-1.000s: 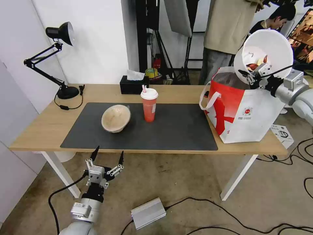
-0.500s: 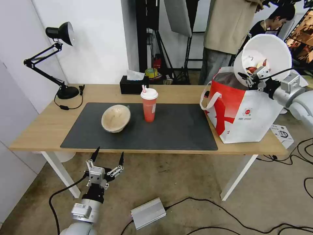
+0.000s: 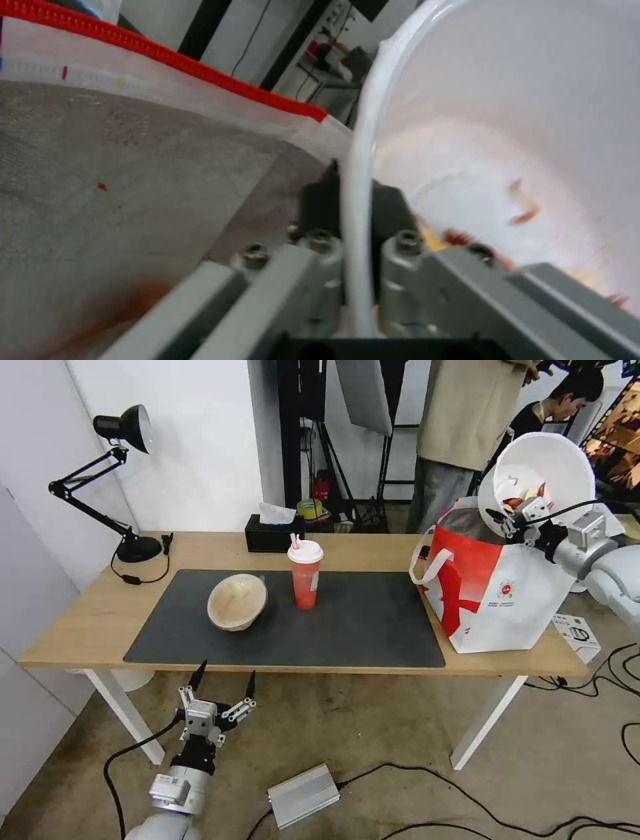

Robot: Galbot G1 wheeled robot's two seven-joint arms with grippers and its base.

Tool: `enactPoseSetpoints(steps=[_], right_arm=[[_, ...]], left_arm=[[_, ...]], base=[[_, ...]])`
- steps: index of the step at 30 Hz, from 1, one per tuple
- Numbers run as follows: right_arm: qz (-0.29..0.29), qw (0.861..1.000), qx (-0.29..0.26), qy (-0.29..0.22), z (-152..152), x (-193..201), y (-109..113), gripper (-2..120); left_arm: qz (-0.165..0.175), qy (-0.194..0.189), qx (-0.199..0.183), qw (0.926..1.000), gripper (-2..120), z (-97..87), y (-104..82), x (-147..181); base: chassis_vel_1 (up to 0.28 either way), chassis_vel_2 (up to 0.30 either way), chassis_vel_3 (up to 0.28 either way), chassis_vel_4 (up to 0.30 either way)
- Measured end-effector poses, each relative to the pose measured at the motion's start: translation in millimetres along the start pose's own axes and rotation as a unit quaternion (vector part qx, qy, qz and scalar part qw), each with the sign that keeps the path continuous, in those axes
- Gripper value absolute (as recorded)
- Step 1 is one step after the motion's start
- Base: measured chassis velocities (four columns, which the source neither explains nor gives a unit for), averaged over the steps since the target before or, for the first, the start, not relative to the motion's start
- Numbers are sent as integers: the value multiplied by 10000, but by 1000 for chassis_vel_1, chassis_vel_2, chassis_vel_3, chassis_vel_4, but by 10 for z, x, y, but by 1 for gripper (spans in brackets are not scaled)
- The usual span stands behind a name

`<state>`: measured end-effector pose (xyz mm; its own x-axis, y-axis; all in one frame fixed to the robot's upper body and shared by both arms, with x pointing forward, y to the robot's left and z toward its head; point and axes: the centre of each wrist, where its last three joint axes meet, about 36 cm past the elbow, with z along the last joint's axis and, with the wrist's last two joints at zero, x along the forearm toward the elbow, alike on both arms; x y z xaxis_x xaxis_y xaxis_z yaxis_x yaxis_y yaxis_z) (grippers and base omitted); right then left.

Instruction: Pick up the trash from the table and place it into the takeout bag.

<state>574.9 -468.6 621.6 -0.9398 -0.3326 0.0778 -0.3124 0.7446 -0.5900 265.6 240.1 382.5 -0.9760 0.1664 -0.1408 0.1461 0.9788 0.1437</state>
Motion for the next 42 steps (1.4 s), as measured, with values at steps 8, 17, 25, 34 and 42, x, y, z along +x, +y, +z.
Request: enactPoseSetpoints(steps=[8,17,25,34,42], right_arm=[[-8,10000,35,-4,-25,31,-2,47],[-16,10000,57,-46,-71,41,10,75],[-13,9999,67,-76,-102,46,18,97],[28,9998,117,-132,-175,82,6,98],[63,9995,193,-244,-290,140,-6,97]], left_arm=[[-2,16,10,10000,100,14,-4,0],[-5,11,12,10000,100,16,-5,3],[-9,3,15,10000,100,14,-5,5],[-23,-49,5,10000,100,-26,4,0],[-40,-65,-13,10000,100,-59,16,21]], base=[[0,0,0,0],[0,0,0,0],[0,0,0,0],[0,0,0,0],[0,0,0,0]])
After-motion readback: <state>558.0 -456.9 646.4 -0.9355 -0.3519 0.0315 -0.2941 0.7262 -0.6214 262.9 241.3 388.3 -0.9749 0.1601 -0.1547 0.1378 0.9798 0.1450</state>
